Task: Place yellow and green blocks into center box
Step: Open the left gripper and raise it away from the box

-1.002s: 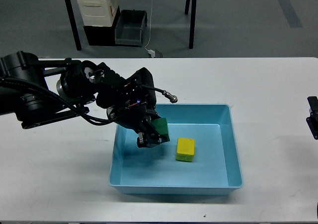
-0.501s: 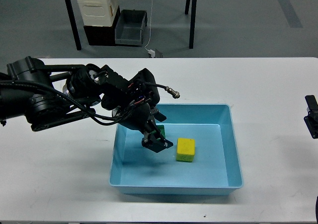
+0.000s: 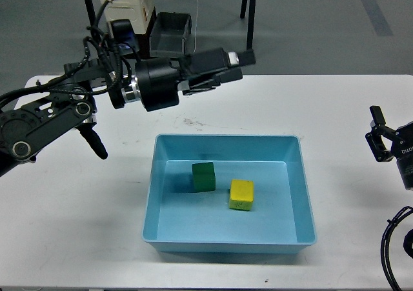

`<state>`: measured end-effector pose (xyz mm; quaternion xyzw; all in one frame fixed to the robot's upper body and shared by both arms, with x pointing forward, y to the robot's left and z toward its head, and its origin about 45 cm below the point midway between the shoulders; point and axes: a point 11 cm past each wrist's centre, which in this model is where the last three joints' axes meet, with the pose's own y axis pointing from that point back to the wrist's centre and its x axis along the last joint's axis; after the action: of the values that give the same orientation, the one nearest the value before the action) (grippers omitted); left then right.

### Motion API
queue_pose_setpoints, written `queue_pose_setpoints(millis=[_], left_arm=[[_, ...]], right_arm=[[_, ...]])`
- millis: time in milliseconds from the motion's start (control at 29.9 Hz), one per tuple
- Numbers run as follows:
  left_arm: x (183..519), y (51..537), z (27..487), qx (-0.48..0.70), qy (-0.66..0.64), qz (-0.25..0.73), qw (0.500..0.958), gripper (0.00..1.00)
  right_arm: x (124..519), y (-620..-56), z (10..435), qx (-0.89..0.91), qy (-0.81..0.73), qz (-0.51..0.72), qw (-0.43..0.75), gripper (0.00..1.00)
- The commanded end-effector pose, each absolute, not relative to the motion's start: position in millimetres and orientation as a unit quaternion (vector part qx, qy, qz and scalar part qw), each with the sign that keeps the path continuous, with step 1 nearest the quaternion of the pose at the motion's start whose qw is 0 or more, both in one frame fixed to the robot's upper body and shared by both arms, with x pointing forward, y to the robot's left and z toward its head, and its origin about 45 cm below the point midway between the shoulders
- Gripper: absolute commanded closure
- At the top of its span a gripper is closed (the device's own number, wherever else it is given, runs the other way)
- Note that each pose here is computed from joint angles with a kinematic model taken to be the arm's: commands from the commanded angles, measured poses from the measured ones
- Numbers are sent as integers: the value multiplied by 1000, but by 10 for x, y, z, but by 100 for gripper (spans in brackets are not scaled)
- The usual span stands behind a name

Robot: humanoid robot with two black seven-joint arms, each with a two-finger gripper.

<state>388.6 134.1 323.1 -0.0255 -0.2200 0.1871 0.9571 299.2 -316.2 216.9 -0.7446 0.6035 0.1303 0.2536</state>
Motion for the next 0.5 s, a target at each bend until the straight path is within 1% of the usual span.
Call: queue_pose_setpoints(millis=[0, 100, 200, 267, 368, 468], left_arm=[[3957, 1654, 3368, -114, -158, 260, 946, 0], [4022, 1965, 3406, -224, -48, 324, 918, 0], [4064, 2333, 3280, -325, 83, 385, 860, 0], [4046, 2604, 3135, -349, 164, 428, 818, 0], [3853, 2746, 2855, -380, 272, 457, 757, 0], [3594, 2793, 2617, -403, 330, 466, 715, 0]], right_arm=[[2994, -3159, 2173, -726, 567, 215, 324, 0], [2927, -3168, 2140, -710, 542, 261, 367, 0], [2824, -3211, 2036, -682, 532, 312, 393, 0], [2763, -3217, 1961, -664, 524, 345, 407, 0], [2680, -3210, 1866, -634, 521, 370, 435, 0], [2590, -3265, 1799, -615, 532, 373, 447, 0]])
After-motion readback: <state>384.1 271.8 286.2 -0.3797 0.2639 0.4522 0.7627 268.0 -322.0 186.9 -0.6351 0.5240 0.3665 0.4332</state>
